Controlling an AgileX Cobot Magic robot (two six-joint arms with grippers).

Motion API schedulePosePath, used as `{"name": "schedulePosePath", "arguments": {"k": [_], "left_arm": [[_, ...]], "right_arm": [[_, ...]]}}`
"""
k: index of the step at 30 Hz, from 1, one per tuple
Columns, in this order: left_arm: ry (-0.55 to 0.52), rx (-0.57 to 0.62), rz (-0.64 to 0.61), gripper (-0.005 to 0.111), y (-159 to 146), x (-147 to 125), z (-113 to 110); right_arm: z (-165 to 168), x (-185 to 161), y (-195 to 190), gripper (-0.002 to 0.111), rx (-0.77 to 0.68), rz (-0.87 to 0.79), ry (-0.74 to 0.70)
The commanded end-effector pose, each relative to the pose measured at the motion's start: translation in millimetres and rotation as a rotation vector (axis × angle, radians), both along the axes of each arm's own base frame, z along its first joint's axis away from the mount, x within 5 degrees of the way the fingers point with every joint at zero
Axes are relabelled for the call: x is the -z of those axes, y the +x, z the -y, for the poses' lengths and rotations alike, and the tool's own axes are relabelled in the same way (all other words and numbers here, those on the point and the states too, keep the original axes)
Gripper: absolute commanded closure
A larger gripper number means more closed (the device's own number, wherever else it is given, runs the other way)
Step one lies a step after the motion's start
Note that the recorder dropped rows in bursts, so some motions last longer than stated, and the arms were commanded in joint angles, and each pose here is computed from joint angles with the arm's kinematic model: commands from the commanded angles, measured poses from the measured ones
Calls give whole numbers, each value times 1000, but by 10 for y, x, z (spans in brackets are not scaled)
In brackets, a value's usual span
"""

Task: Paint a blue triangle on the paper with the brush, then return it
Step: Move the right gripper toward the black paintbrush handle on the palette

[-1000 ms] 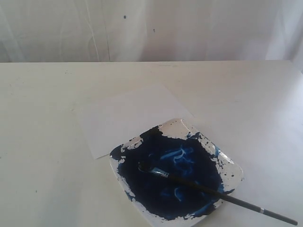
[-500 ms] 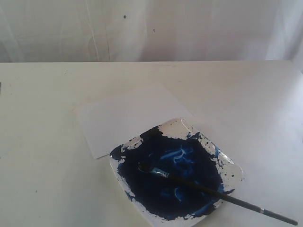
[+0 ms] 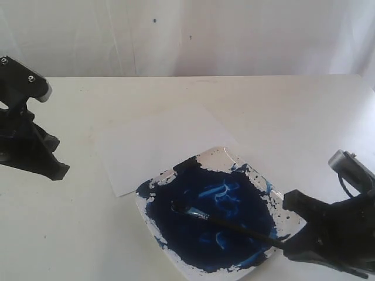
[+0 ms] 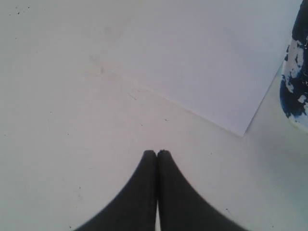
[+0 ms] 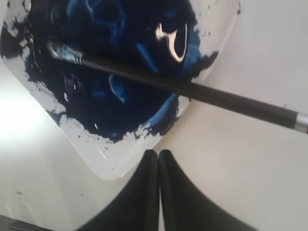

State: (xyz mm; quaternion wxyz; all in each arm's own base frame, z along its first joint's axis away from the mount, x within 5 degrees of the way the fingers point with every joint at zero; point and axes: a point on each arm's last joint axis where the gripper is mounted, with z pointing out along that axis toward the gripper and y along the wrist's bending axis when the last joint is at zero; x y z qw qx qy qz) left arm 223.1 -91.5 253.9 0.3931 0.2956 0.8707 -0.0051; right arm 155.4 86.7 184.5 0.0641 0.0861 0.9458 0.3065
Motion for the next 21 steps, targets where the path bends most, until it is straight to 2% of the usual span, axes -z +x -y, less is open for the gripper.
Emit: {"name": "schedulePosePath", "arguments": {"k": [1,8,21], "left_arm": [[-1,3,-13,107,-20,20,10],[-3,2,-12,107,-19,19,11],[-7,3,-4,107,-15,13,14]], "right_arm": [[18,75,-13,108,-70,-24,-56],[144,362,90,108,-61,-92,-256],[230,486,434,108,105,151,-354]]}}
